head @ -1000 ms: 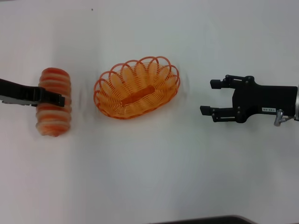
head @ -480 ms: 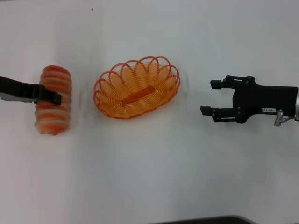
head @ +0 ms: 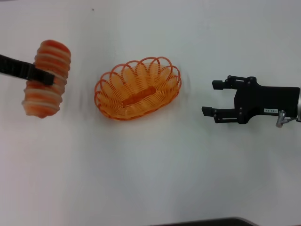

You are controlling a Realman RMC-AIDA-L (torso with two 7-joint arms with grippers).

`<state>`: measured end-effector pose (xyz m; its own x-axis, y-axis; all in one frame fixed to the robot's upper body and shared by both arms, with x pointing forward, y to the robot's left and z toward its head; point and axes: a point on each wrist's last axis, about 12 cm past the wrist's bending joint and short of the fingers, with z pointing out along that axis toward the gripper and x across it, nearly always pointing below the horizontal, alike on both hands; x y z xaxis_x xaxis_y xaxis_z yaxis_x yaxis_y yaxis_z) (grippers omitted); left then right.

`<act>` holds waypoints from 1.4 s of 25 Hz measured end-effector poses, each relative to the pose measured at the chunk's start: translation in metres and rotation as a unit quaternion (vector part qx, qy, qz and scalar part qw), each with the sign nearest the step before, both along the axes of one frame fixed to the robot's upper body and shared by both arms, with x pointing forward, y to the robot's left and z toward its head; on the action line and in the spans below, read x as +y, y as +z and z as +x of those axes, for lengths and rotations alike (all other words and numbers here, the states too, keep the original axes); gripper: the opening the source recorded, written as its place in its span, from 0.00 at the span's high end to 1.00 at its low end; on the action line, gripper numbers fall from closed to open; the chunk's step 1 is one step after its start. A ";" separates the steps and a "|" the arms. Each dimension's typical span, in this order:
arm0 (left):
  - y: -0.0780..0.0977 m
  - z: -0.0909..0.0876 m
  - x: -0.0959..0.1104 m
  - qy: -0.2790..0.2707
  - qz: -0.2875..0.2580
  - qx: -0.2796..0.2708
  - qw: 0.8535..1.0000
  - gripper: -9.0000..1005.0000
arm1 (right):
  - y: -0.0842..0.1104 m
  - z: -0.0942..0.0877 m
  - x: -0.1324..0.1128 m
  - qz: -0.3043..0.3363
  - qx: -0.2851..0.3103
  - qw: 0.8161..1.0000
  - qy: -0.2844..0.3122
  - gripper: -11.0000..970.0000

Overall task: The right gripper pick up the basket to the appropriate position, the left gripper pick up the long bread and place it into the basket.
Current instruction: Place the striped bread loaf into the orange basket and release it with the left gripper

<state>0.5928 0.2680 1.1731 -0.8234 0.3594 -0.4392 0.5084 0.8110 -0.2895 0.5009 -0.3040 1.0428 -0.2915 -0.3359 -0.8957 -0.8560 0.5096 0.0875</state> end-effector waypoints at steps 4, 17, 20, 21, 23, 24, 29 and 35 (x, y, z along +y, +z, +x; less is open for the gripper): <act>0.014 0.004 -0.014 -0.123 0.022 -0.051 0.991 0.59 | 0.000 0.000 0.000 0.001 0.000 1.000 0.002 0.12; 0.018 0.004 -0.083 -0.330 0.010 -0.179 0.927 0.69 | 0.001 0.000 0.002 0.002 0.000 1.000 0.007 0.12; 0.010 0.004 -0.101 -0.348 0.017 -0.185 0.919 0.71 | 0.000 -0.001 0.002 0.002 0.001 1.000 0.008 0.12; 0.006 0.004 -0.107 -0.355 0.020 -0.187 0.916 0.72 | 0.000 -0.001 0.002 0.002 0.001 1.000 0.008 0.12; 0.000 0.003 -0.120 -0.366 0.028 -0.192 0.910 0.74 | 0.000 -0.001 0.002 0.003 0.002 1.000 0.009 0.12; -0.002 0.002 -0.125 -0.371 0.030 -0.195 0.907 0.74 | 0.000 -0.001 0.002 0.003 0.002 1.000 0.009 0.12; -0.006 0.000 -0.135 -0.384 0.034 -0.200 0.901 0.77 | 0.001 -0.003 0.003 0.010 0.003 1.000 0.014 0.12; -0.015 -0.007 -0.142 -0.391 0.051 -0.184 0.900 0.74 | 0.001 -0.004 0.002 0.011 0.003 1.000 0.011 0.12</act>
<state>0.5860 0.1261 1.1578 -0.1062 0.8203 -0.5620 0.9820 0.1753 0.0703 0.4972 -0.3023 1.0437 -0.2898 -0.3229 -0.9010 -0.8661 0.4892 0.1032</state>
